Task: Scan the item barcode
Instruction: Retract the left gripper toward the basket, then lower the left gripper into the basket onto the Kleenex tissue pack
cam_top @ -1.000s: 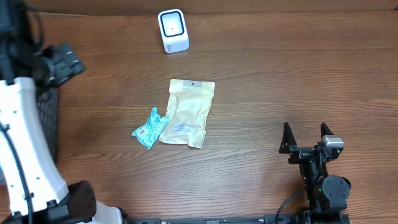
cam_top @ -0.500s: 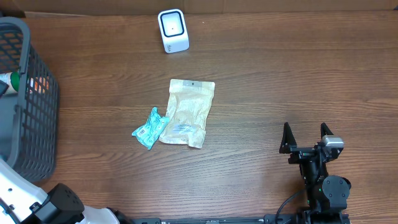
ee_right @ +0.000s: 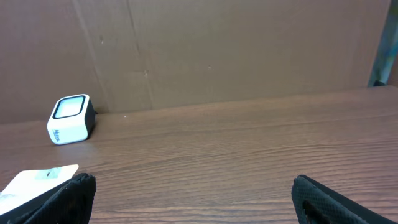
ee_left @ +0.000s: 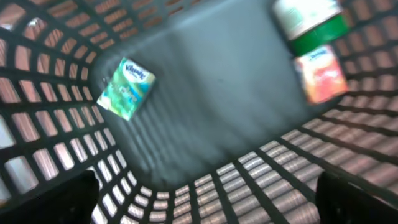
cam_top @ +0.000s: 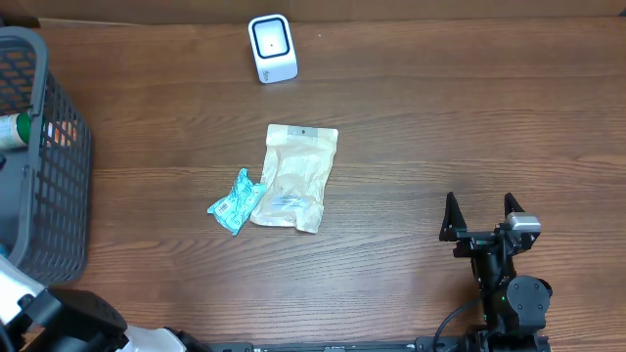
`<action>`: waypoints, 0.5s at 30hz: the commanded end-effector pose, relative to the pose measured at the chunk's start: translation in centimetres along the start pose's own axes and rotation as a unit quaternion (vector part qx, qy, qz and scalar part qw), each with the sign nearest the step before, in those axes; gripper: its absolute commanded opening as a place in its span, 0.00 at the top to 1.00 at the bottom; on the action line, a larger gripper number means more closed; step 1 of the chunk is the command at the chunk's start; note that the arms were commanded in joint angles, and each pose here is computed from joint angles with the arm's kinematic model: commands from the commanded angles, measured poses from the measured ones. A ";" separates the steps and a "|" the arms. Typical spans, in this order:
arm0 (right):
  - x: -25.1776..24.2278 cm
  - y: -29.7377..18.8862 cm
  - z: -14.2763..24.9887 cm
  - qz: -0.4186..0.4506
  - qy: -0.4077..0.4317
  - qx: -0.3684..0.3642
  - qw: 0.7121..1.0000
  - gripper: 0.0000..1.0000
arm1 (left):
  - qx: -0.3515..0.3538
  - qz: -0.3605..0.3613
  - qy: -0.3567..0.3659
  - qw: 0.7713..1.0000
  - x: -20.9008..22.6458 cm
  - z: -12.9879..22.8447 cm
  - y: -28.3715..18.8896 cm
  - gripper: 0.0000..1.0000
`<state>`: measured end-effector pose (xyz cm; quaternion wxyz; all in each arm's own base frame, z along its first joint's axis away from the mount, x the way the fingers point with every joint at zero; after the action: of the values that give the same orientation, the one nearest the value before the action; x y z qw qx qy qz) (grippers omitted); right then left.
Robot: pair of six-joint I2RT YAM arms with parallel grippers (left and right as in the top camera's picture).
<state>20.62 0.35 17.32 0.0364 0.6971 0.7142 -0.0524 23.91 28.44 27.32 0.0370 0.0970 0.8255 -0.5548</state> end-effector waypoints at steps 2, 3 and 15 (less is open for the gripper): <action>-0.1 0.0 0.3 0.004 -0.002 0.000 1.000 0.01 | -0.002 -0.016 0.031 0.999 1.0 0.4 3.1 0.00; -0.1 0.0 0.3 0.004 -0.002 0.000 1.000 0.00 | -0.005 -0.019 0.042 0.999 1.1 0.4 3.7 0.00; -0.1 0.0 0.3 0.004 -0.002 0.000 1.000 0.00 | -0.055 -0.051 0.120 0.990 2.8 0.0 9.1 0.02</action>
<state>20.62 0.36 17.32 0.0364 0.6969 0.7143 -0.0524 23.72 31.58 18.80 -0.0487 0.1127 0.8533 -0.5067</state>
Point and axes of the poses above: each gripper's point midway between its finger pads, its own y axis out along the fingers, its own x axis along the line the jaws close on, z = x × y, the point moved 4 cm from there along -y, back along the fingers, and after that the axes turned 14 degrees about -y, right-handed, at the moved point
